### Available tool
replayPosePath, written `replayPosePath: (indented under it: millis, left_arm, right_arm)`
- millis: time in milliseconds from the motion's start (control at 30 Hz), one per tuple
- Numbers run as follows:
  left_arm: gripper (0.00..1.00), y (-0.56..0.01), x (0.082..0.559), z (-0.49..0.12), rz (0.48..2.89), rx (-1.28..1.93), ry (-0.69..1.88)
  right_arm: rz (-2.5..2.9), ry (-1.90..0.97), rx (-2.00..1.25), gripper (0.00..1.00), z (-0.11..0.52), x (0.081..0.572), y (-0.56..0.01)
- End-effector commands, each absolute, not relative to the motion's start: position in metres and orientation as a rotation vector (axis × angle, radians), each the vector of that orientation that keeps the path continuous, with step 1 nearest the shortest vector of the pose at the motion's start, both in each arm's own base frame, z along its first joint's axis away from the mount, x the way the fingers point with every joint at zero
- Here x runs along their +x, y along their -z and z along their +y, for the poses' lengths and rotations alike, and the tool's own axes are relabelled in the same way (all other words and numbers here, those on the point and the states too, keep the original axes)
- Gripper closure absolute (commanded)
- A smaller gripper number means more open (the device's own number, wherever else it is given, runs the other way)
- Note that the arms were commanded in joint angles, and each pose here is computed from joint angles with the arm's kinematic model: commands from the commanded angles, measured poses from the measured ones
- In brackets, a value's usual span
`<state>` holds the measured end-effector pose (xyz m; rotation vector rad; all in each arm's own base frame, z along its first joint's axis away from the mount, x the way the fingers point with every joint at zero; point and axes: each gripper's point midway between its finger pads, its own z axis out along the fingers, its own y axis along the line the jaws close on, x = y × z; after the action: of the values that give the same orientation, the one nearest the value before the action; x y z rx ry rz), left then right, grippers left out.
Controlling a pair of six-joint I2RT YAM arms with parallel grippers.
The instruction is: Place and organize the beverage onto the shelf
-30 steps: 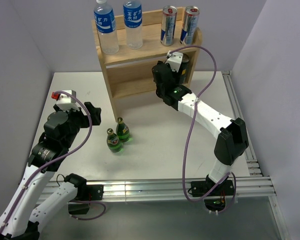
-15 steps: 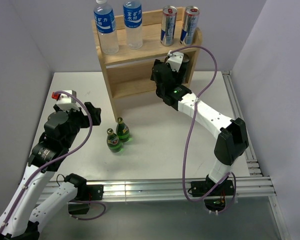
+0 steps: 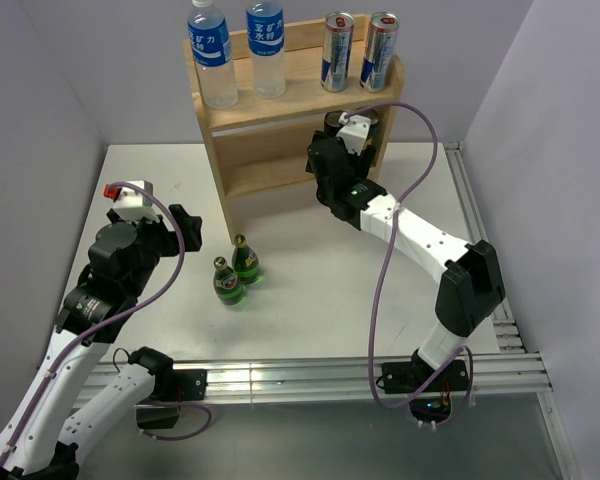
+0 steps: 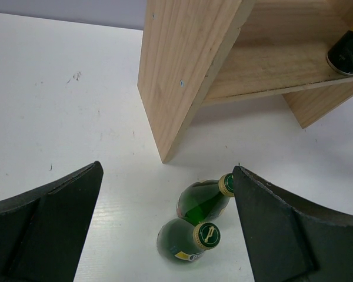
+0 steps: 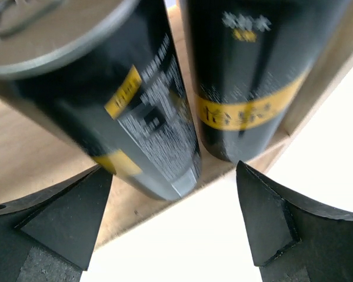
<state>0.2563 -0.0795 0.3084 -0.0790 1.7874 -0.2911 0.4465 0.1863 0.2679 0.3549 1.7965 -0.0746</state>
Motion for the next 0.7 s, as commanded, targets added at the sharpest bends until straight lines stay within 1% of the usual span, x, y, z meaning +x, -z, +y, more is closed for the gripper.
replayPosePath:
  millis: [0,300,400,533,633,667]
  left_arm:
    - [0.01,-0.334,0.254,-0.076,1.72,-0.102,0.304]
    - [0.01,-0.333,0.257,-0.079,1.721,-0.109,0.317]
    - [0.01,-0.316,0.257,-0.086,1.765,-0.087,0.337]
    - [0.01,-0.284,0.247,-0.104,1.844,-0.057,0.449]
    - [0.01,-0.24,0.234,-0.12,1.95,-0.045,0.558]
    - [0.01,-0.233,0.23,-0.125,1.97,-0.069,0.603]
  right_arm:
    - [1.744,-0.001,0.378,0.08,0.184,0.43,-0.295]
    - [1.798,-0.137,0.277,0.05,0.198,0.405,-0.289]
    - [1.813,-0.215,0.244,0.05,0.204,0.386,-0.291]
    - [1.833,-0.301,0.184,0.04,0.212,0.346,-0.296]
    - [1.861,-0.337,0.149,0.04,0.219,0.313,-0.29]
    - [1.872,-0.346,0.129,0.04,0.223,0.302,-0.286]
